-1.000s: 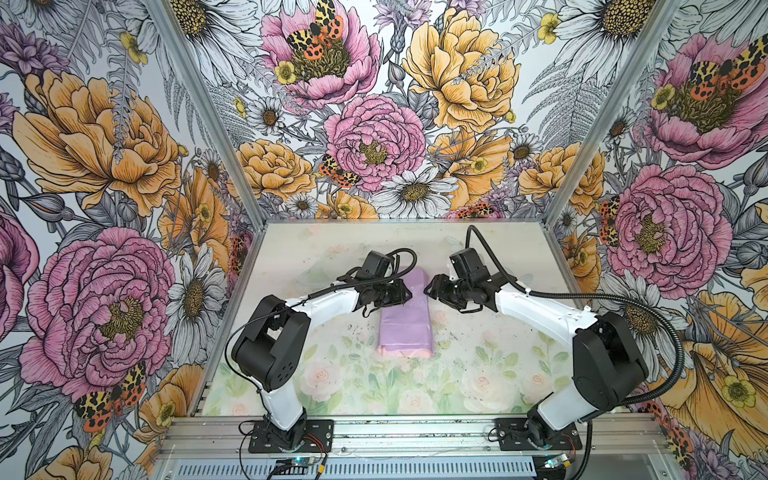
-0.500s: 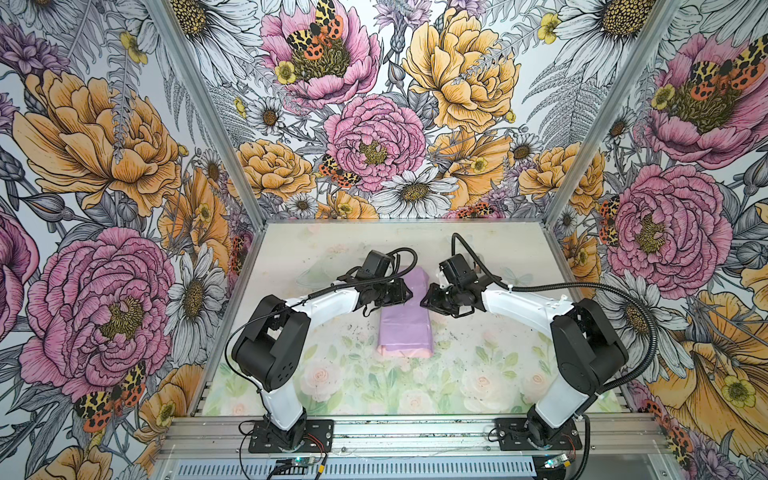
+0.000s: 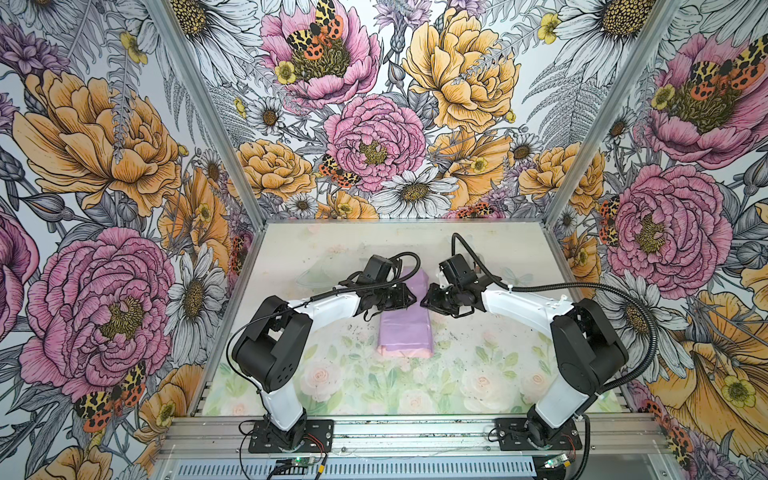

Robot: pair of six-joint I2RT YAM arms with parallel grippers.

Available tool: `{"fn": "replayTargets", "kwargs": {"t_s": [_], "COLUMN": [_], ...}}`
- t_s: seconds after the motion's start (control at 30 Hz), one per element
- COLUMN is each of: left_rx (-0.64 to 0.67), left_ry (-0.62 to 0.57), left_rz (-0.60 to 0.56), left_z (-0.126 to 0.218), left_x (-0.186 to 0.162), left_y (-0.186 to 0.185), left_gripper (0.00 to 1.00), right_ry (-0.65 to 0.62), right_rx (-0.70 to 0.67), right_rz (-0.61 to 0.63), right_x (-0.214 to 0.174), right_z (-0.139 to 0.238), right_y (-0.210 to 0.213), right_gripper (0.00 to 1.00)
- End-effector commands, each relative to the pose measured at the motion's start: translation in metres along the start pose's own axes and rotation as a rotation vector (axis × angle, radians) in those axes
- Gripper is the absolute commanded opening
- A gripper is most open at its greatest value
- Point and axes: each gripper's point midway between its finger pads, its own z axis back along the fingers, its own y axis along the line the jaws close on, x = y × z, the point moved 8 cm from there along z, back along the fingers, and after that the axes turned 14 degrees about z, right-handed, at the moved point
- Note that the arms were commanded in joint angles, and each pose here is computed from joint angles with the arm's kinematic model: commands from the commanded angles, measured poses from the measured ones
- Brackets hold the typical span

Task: Wrap the gift box in paper
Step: 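Release the paper seam and move the right gripper to the gray tape dispenser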

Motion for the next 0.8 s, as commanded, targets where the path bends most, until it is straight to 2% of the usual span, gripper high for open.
{"fn": "replayTargets", "kwargs": {"t_s": [0.0,0.17,0.33,0.57,0.77], "left_rx": [0.05,0.065,0.077,0.074,0.066], "left_ry": [0.023,0.046,0.045,0.041,0.035], "left_rz": [0.002,0.005,-0.006,0.009,0.023], "left_z": [-0.006,-0.009,-0.006,-0.005,-0.006], "left_x": [-0.012,-0.018,-0.019,-0.021,-0.022], "left_y": [0.02,0.028,0.029,0.032,0.031], "left_gripper": [0.25,0.25,0.25,0.25,0.26], "right_ry": [-0.082,-0.226,-0.247,-0.223,-0.213], "right_rx": [-0.059,-0.055,-0.07,-0.091,-0.085], "right_rz": [0.038,0.078,0.092,0.192,0.175], "right_x": [0.007,0.031,0.051,0.083,0.102], "right_z": [0.02,0.069,0.098,0.108,0.105], "right_y": [-0.001,-0.016,-0.062,-0.124,-0.176], "right_gripper": [0.35,0.42,0.43,0.43,0.4]}}
